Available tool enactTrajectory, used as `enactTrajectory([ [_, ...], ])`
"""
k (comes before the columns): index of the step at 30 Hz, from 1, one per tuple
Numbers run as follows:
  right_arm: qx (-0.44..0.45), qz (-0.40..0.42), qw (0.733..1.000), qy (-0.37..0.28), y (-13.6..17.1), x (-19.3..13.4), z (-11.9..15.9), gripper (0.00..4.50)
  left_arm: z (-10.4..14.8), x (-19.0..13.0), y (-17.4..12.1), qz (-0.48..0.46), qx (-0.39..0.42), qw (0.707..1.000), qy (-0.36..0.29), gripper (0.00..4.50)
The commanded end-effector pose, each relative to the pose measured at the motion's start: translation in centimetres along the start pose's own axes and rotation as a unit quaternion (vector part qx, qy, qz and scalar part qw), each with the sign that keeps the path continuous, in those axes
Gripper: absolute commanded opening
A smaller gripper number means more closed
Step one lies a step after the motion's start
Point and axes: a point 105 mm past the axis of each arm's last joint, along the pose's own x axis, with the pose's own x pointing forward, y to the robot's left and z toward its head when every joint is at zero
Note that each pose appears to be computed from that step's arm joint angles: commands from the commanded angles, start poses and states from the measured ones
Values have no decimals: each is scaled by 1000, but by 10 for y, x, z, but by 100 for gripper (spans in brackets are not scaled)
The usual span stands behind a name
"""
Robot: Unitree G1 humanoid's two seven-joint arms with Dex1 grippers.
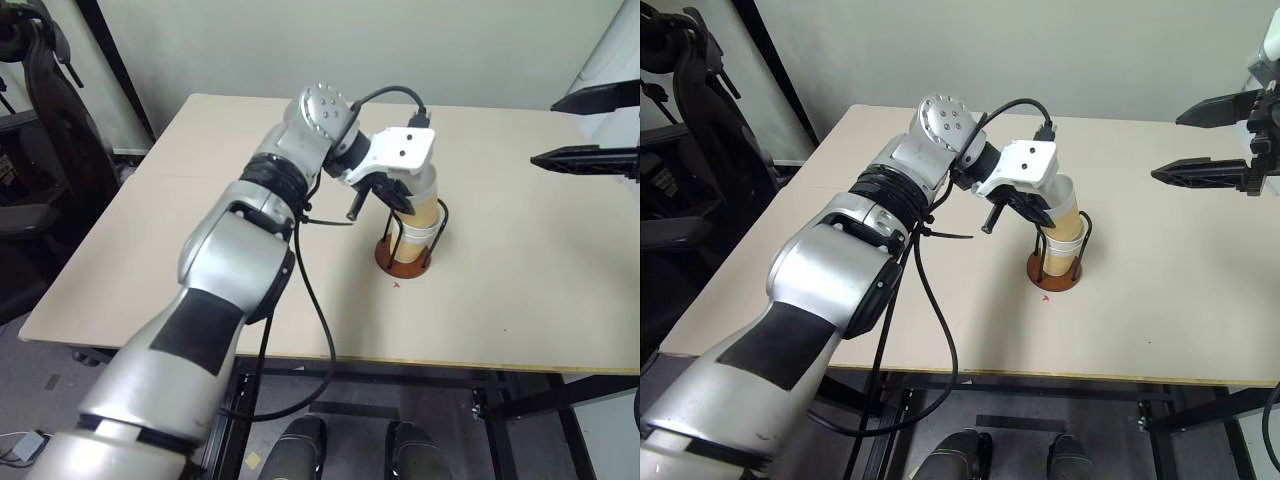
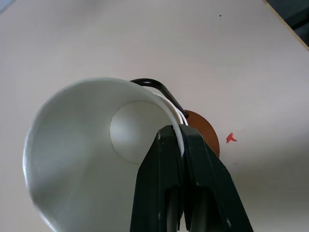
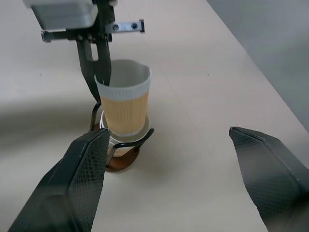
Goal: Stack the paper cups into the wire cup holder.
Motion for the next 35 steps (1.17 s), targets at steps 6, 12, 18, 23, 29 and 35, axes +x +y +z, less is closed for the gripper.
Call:
enactTrajectory([
  [6, -17, -20, 1000, 4, 0, -16, 7, 412, 12, 1, 8, 15, 9, 1000, -5, 64],
  [12, -17, -17, 1000, 10, -1, -14, 4, 412, 22, -7, 14, 29, 6, 999, -30, 280],
  [18, -19, -12, 1000, 8, -5, -8, 2, 412, 32, -20, 21, 56, -2, 996, -73, 448],
  [23, -22, -4, 1000, -3, -5, 2, 3, 412, 42, -62, 37, 141, -38, 975, -165, 448],
  [29, -16, 2, 1000, 9, -9, 25, -21, 412, -28, -171, 17, 298, -137, 930, -168, 448],
  [35, -3, 9, 1000, 13, -6, 32, -37, 412, -116, -247, -66, 429, -263, 861, -69, 448],
])
